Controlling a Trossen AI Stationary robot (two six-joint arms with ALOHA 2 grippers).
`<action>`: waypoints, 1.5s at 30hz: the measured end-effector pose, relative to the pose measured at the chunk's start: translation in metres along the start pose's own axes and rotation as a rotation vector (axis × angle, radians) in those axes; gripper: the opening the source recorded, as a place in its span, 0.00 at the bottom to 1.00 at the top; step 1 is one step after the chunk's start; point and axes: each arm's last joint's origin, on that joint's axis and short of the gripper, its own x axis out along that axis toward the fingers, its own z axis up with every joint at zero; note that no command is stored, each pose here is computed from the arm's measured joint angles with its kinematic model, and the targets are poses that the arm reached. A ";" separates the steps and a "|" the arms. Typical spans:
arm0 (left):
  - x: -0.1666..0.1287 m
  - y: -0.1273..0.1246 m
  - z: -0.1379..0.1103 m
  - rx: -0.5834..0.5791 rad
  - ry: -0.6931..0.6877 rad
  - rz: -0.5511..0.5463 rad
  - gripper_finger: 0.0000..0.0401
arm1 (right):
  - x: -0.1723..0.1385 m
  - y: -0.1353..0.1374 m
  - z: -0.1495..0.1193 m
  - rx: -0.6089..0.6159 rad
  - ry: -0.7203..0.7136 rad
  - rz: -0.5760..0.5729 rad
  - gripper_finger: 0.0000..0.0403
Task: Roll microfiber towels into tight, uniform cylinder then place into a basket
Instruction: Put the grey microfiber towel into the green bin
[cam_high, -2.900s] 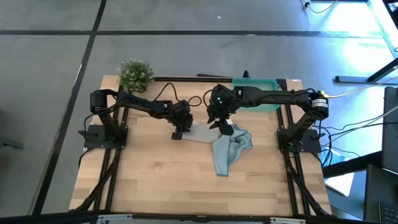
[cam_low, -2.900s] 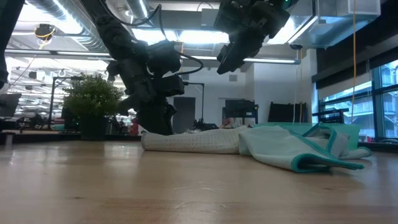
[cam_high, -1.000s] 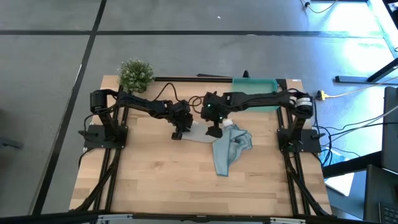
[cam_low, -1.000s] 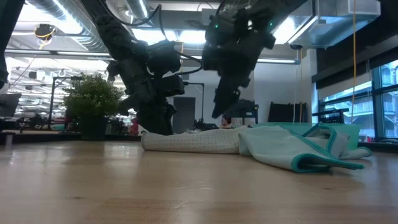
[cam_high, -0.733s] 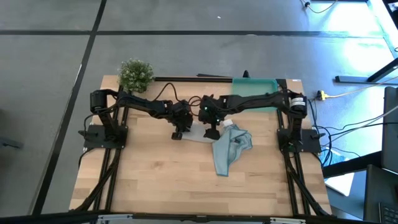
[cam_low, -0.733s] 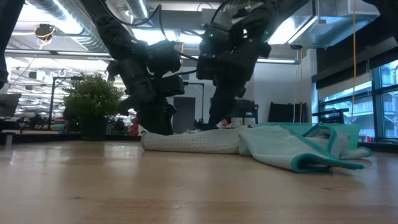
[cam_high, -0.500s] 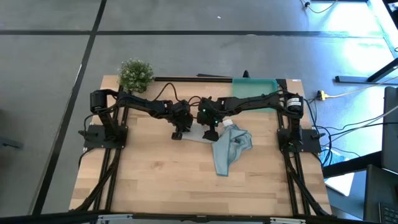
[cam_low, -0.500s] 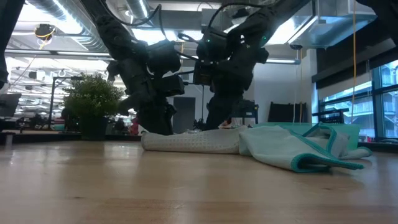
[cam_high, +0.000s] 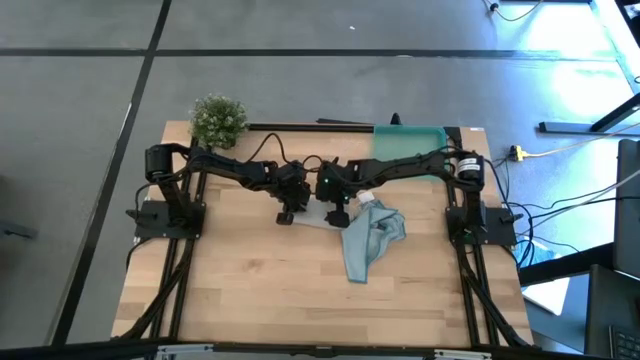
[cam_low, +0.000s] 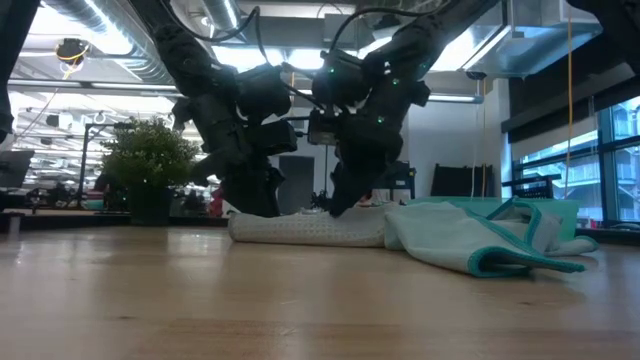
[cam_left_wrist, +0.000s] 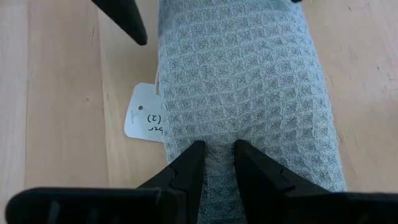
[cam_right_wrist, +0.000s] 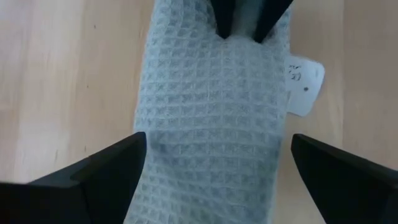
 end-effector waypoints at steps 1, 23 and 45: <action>0.000 0.000 0.000 0.000 -0.001 0.001 0.22 | 0.001 0.000 0.000 0.001 0.004 0.001 0.99; 0.000 0.001 0.001 0.002 -0.010 0.007 0.22 | 0.012 0.011 -0.001 0.058 0.007 0.101 0.99; 0.000 0.001 0.001 0.004 -0.015 0.008 0.22 | 0.033 0.017 -0.001 0.002 0.009 -0.008 0.99</action>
